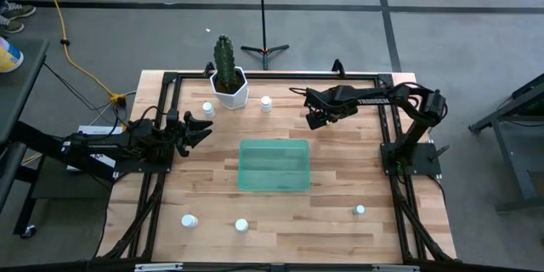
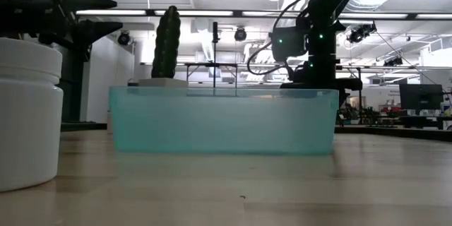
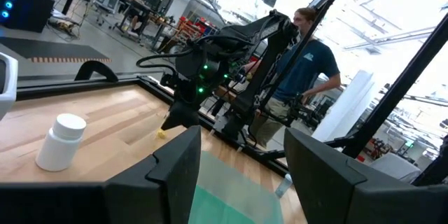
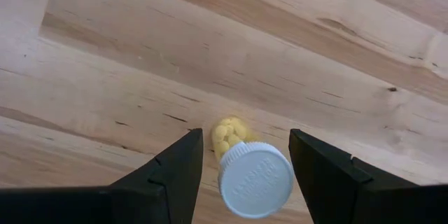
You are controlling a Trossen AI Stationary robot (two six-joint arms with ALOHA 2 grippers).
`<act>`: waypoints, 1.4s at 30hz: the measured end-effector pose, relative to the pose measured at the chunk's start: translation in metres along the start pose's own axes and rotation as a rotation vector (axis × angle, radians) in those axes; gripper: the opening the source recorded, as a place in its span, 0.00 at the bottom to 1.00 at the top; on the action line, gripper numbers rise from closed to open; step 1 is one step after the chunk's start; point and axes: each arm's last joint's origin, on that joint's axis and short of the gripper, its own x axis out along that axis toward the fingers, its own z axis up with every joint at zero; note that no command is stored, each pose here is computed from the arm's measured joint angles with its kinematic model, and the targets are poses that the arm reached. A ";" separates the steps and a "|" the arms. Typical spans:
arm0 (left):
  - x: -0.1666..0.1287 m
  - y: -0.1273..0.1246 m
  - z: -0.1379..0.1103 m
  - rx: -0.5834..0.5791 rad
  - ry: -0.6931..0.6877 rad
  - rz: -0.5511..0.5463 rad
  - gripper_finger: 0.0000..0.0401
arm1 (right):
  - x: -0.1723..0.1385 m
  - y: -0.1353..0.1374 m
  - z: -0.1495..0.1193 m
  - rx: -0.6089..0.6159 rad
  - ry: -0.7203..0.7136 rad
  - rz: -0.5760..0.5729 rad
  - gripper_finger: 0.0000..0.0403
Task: Pick and place pill bottles into a basket
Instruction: Put the yellow pill bottle into the blue bin
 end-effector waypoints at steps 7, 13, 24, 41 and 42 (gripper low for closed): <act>0.000 0.000 0.000 0.000 0.000 0.000 0.60 | 0.000 0.000 0.000 0.002 -0.003 -0.004 0.47; 0.000 0.000 0.000 0.000 0.000 0.000 0.60 | 0.000 0.000 0.000 -0.002 -0.004 -0.005 0.37; 0.000 0.000 0.000 0.000 0.000 0.000 0.60 | 0.000 0.000 0.000 -0.005 -0.003 -0.003 0.25; 0.000 0.000 0.000 0.000 0.000 -0.001 0.60 | -0.001 0.001 -0.001 -0.006 0.054 0.055 0.24; 0.000 0.000 0.000 0.000 0.000 -0.001 0.60 | -0.001 0.001 -0.002 -0.011 0.061 0.063 0.25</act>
